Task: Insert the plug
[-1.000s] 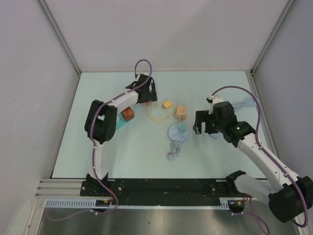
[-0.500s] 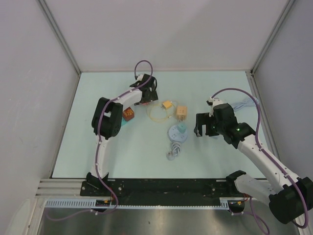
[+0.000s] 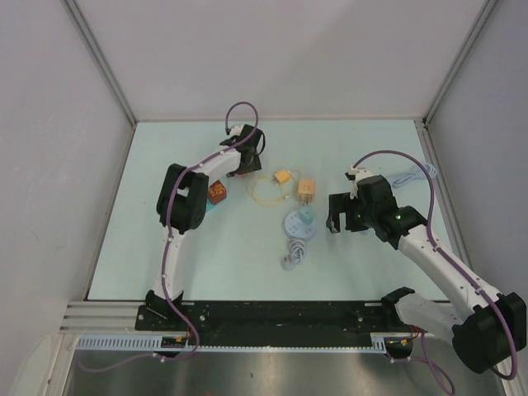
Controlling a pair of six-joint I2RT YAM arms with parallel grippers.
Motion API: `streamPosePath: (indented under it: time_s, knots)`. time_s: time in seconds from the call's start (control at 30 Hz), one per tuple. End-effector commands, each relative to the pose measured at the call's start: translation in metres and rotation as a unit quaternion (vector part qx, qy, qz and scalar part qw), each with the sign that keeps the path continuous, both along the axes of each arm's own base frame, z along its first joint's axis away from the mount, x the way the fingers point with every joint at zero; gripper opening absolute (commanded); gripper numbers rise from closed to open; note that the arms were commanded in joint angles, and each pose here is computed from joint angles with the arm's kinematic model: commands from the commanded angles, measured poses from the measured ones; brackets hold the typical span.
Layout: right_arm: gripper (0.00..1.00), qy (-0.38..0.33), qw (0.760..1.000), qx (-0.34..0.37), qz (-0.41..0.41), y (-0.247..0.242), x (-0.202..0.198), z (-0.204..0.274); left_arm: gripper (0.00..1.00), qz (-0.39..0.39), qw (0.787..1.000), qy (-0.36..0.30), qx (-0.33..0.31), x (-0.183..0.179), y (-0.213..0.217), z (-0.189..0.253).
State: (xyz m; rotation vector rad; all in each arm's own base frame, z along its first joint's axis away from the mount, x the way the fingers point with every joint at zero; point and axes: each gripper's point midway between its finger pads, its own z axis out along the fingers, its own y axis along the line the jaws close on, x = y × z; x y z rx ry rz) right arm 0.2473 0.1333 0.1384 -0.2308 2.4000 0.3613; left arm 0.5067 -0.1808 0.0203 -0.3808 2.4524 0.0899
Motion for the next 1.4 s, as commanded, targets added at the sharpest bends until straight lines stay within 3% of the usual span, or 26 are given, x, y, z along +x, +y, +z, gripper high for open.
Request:
streamPosePath:
  time_s: [0.0,0.1,0.23,0.53,0.63,0.77,0.93,1.1,1.37]
  knots:
    - [1.00,-0.012,1.000,0.017,0.013,0.009,0.005,0.005,0.70,-0.010,0.999,0.031,0.009,-0.016,0.010,-0.012]
    - [1.00,-0.016,0.999,0.026,0.014,0.012,0.006,0.008,0.53,-0.032,0.999,0.012,-0.007,-0.018,0.005,0.002]
    - [1.00,-0.022,0.999,0.044,0.006,0.016,0.007,0.014,0.40,-0.070,0.997,-0.028,-0.031,-0.018,-0.005,0.035]
    - [1.00,-0.011,0.989,0.147,-0.022,0.038,0.005,0.041,0.37,-0.180,0.970,-0.146,-0.069,-0.037,-0.036,0.135]
    - [1.00,-0.001,0.983,0.185,0.008,0.052,-0.002,0.055,0.37,-0.225,0.954,-0.180,-0.083,-0.055,-0.049,0.162]
    - [1.00,-0.013,0.969,0.240,0.054,0.071,-0.010,0.083,0.37,-0.292,0.926,-0.220,-0.096,-0.086,-0.062,0.185]
    - [1.00,-0.019,0.958,0.279,0.060,0.079,-0.012,0.112,0.39,-0.404,0.870,-0.272,-0.081,-0.130,-0.078,0.222]
    - [1.00,-0.006,0.949,0.310,0.059,0.092,-0.012,0.135,0.41,-0.489,0.824,-0.285,-0.041,-0.170,-0.091,0.222]
    - [1.00,0.041,0.947,0.318,0.014,0.100,-0.002,0.140,0.43,-0.584,0.740,-0.331,-0.037,-0.240,-0.121,0.231]
